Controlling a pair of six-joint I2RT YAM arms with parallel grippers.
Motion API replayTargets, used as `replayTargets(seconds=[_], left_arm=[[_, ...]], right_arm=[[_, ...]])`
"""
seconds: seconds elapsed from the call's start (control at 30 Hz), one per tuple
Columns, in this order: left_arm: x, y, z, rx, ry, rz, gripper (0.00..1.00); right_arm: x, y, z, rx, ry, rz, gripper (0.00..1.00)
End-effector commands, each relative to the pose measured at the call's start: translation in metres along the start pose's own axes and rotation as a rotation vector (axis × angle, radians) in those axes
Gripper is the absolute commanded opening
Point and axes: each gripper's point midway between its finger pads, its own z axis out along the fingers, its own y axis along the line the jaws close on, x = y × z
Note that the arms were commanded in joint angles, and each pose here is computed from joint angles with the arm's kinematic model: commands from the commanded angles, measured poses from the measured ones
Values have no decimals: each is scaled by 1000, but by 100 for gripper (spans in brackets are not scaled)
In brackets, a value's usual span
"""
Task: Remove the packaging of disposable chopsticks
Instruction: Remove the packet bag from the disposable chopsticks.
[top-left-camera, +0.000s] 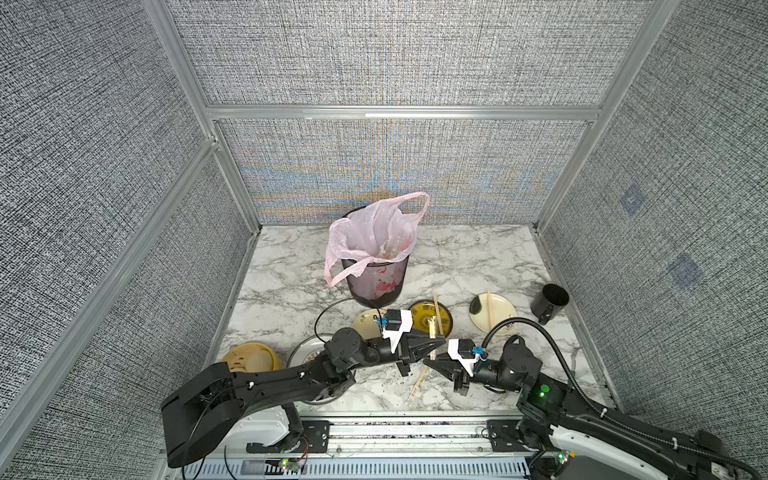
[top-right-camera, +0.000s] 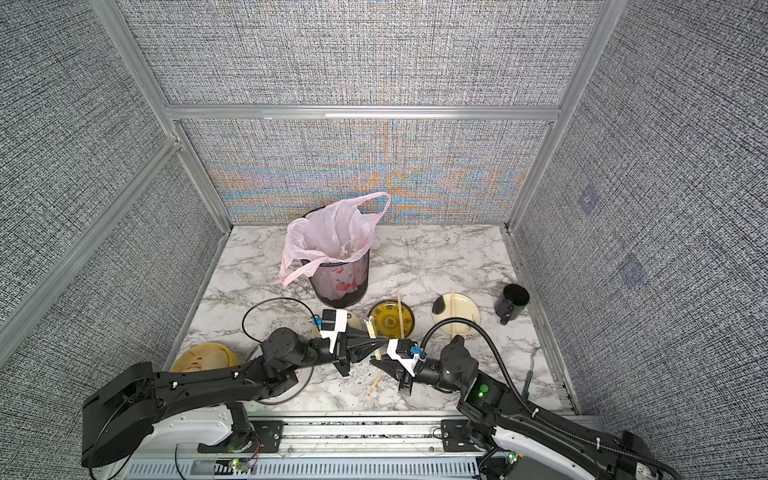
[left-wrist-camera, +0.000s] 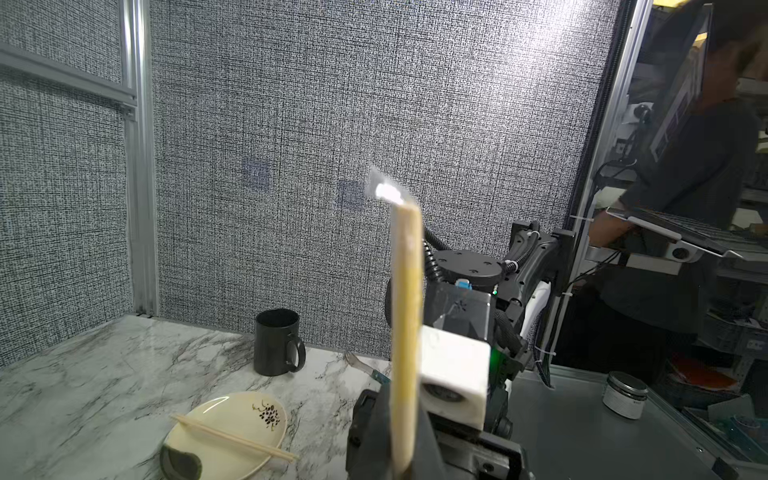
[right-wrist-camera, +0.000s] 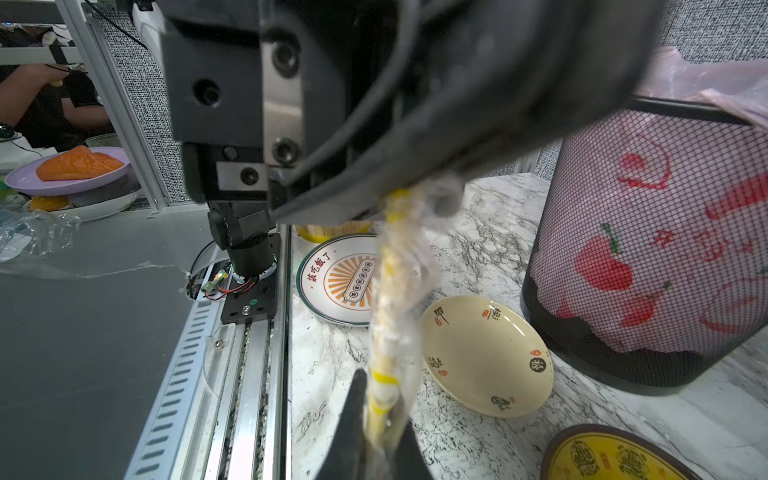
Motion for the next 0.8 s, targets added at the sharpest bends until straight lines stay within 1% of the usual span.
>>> replayTargets(seconds=[0.0, 0.17, 0.33, 0.57, 0.67, 0.77], left_arm=[[70, 20, -9, -89, 241, -119, 5], [81, 24, -9, -97, 252, -138, 8], [87, 23, -10, -97, 276, -142, 7], [81, 24, -8, -99, 262, -141, 7], [82, 23, -6, -87, 262, -149, 13], [72, 24, -2, -94, 247, -131, 12]], right_arm=[[-86, 15, -13, -57, -311, -169, 0], [-86, 15, -13, -55, -309, -175, 0], [-88, 15, -18, -46, -322, -183, 0], [-84, 15, -16, -46, -310, -176, 0], [-82, 14, -16, -41, -305, -172, 0], [-74, 12, -13, -38, -284, -159, 0]])
